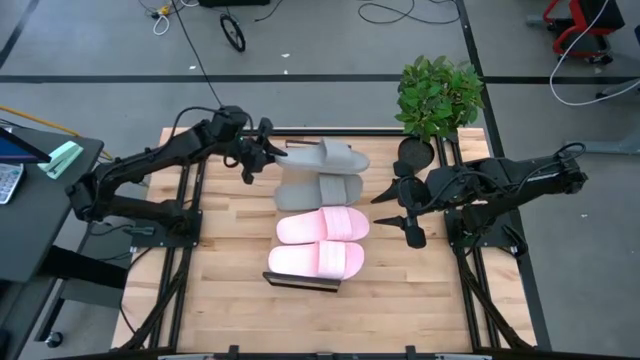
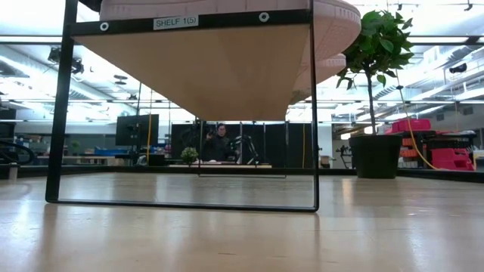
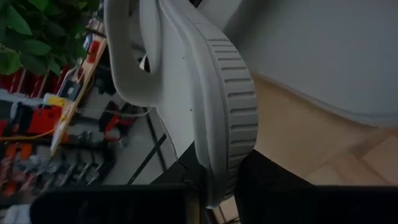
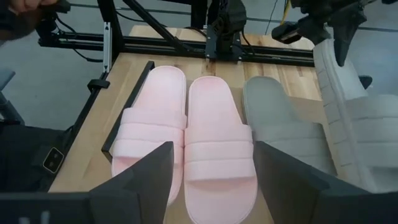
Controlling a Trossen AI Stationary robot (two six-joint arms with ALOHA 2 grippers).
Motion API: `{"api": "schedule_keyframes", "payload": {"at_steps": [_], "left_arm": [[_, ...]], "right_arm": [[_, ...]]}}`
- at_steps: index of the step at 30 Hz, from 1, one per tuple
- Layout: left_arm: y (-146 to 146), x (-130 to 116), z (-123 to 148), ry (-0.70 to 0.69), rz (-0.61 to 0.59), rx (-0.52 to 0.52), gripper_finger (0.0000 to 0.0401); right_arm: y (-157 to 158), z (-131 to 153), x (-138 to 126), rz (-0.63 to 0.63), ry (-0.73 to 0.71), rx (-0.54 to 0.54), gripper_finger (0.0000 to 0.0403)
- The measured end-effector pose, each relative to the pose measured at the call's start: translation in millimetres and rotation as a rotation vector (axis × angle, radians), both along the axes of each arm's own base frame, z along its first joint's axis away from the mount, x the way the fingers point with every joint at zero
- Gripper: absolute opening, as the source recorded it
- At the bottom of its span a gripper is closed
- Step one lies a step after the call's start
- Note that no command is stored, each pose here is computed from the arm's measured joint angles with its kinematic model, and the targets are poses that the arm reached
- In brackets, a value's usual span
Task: Pick and place slides into the shelf
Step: Put the gray slides on top of the shelf
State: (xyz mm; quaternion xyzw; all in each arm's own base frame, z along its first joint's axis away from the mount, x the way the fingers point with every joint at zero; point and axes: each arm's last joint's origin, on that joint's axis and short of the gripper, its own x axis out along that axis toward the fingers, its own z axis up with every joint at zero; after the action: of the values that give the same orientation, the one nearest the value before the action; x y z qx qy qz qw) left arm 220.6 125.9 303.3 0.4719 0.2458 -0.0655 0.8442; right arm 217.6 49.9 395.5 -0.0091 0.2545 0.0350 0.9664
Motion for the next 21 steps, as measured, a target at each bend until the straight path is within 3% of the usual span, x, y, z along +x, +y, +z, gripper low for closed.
{"api": "schedule_keyframes", "payload": {"at_steps": [21], "left_arm": [[27, -13, -9, -0.014, -0.048, -0.106, 0.0052]], "right_arm": [[0, 1, 1, -0.008, -0.016, 0.001, 0.0226]]}}
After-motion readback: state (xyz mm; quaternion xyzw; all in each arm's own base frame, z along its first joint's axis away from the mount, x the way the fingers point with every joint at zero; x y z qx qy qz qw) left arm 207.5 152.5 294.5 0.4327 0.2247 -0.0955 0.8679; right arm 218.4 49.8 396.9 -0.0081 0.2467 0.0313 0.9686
